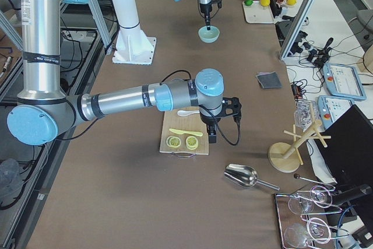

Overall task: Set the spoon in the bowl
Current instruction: 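Push the pale green bowl toward the table center with the left gripper, then withdraw the left gripper while the right gripper reaches to the white spoon, then grasp the white spoon handle with the right gripper and lift it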

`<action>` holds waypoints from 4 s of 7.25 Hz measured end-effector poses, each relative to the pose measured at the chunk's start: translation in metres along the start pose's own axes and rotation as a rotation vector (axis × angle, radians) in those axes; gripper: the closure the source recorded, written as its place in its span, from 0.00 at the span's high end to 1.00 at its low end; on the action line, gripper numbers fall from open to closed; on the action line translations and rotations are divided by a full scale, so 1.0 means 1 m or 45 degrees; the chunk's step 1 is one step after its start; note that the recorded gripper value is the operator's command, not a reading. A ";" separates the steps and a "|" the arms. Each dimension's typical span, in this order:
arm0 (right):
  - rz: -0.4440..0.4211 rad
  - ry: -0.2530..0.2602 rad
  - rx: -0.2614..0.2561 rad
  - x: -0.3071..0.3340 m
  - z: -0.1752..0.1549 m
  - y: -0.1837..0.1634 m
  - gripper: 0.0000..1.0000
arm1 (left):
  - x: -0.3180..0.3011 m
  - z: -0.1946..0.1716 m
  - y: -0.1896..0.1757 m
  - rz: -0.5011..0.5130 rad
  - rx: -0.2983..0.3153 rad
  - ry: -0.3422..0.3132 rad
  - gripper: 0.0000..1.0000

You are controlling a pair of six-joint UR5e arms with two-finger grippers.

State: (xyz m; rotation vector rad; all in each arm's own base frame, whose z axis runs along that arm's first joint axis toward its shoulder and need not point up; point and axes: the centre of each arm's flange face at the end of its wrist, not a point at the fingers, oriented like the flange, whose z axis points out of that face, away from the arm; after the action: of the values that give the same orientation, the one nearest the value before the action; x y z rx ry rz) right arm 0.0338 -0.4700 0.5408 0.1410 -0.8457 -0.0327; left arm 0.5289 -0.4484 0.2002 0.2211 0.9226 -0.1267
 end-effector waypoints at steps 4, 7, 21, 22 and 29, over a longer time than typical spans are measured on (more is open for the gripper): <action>0.018 -0.038 -0.016 -0.004 0.004 0.002 1.00 | 0.002 0.037 0.010 -0.010 0.019 0.015 0.31; 0.013 -0.064 -0.019 -0.014 0.004 -0.001 1.00 | 0.009 0.019 0.009 -0.009 0.034 0.069 0.97; -0.174 -0.064 -0.105 -0.197 0.220 0.036 0.90 | -0.160 -0.082 -0.104 0.011 0.314 0.120 0.98; -0.183 -0.049 -0.110 -0.198 0.225 0.040 0.86 | -0.159 -0.082 -0.104 0.012 0.314 0.121 0.98; -0.208 -0.048 -0.110 -0.205 0.227 0.043 0.00 | -0.159 -0.082 -0.103 0.015 0.299 0.129 0.98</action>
State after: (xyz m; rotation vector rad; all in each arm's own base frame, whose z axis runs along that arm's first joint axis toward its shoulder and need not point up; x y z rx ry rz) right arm -0.2730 -0.4357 0.5429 0.1285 -0.8671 -0.2252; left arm 0.3493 -0.5260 0.2653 0.4537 1.0074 -0.2145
